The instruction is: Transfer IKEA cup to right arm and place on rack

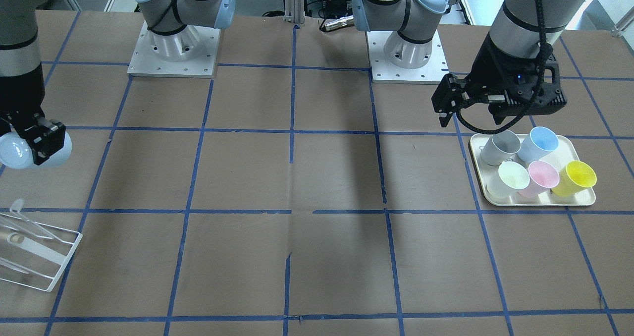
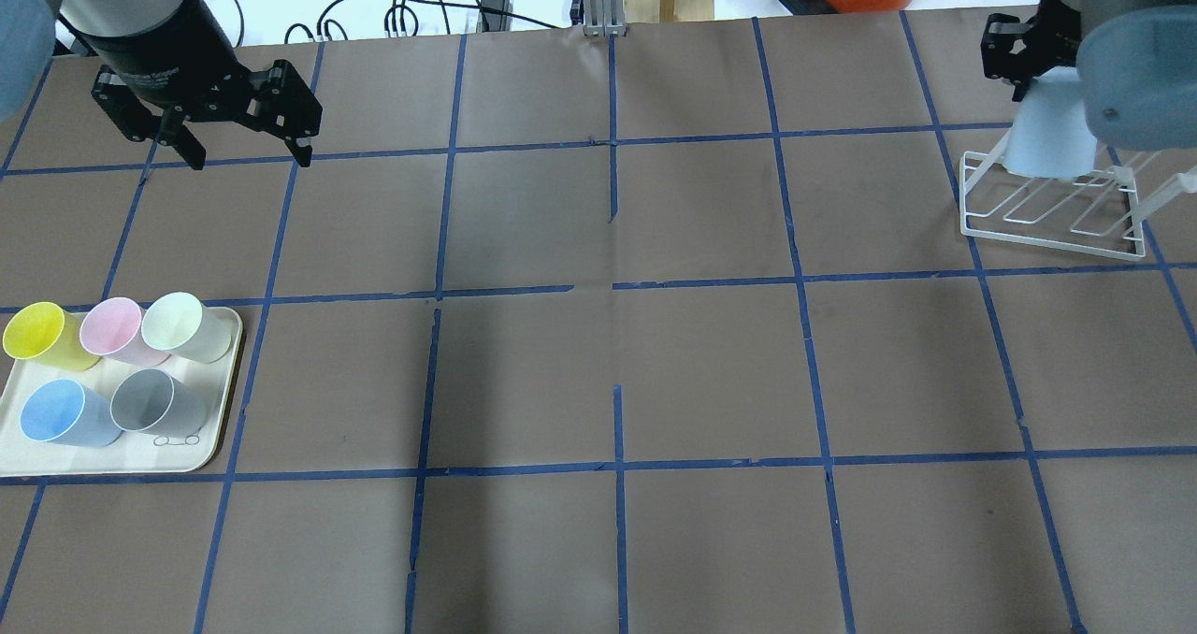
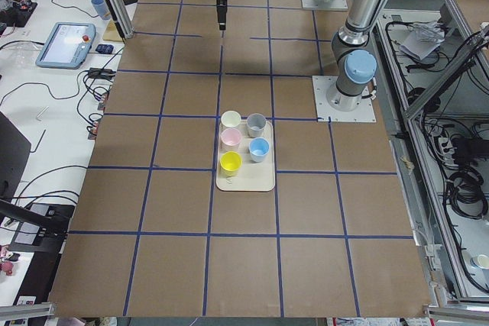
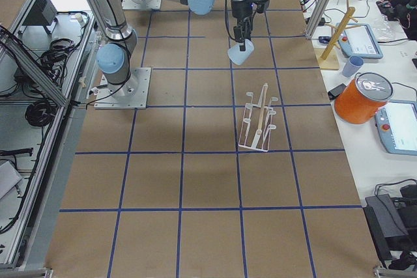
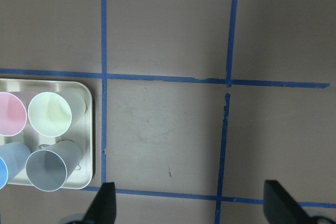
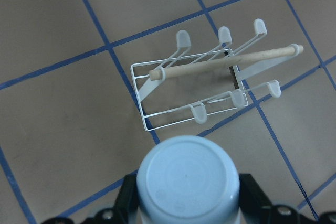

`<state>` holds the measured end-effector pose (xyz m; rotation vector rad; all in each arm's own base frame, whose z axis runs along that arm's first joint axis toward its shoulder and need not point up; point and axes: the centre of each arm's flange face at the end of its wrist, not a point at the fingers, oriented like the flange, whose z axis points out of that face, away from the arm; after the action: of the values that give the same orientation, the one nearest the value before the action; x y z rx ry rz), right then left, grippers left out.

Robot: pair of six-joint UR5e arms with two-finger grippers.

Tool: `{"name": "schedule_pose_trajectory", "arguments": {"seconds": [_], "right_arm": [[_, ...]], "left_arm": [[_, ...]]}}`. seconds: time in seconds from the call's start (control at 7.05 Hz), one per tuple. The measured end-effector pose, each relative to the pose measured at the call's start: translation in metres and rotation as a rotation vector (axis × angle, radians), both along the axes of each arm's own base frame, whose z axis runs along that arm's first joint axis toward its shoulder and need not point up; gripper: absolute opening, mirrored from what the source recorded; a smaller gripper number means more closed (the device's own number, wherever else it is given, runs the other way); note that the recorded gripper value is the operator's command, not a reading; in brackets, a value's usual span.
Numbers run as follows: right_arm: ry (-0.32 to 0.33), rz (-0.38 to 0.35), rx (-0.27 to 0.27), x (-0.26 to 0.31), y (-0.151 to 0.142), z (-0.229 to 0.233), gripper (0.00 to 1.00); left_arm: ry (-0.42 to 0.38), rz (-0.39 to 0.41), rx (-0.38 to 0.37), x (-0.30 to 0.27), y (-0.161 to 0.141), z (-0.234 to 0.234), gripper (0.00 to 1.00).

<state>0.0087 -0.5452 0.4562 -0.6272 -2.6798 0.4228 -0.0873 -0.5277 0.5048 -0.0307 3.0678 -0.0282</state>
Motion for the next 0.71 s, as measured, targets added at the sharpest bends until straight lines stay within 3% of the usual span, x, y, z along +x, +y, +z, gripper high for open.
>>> {"name": "schedule_pose_trajectory", "arguments": {"seconds": [0.43,0.71], "right_arm": [[0.002,-0.074,-0.189,-0.049,0.004,-0.056,0.06],[-0.007,-0.079,-0.235,-0.052,0.006,-0.067,0.04]], "left_arm": [[0.007,-0.01,-0.006,-0.004,-0.003,0.003,1.0],[0.009,-0.013,-0.004,-0.005,-0.003,0.002,1.0]]}}
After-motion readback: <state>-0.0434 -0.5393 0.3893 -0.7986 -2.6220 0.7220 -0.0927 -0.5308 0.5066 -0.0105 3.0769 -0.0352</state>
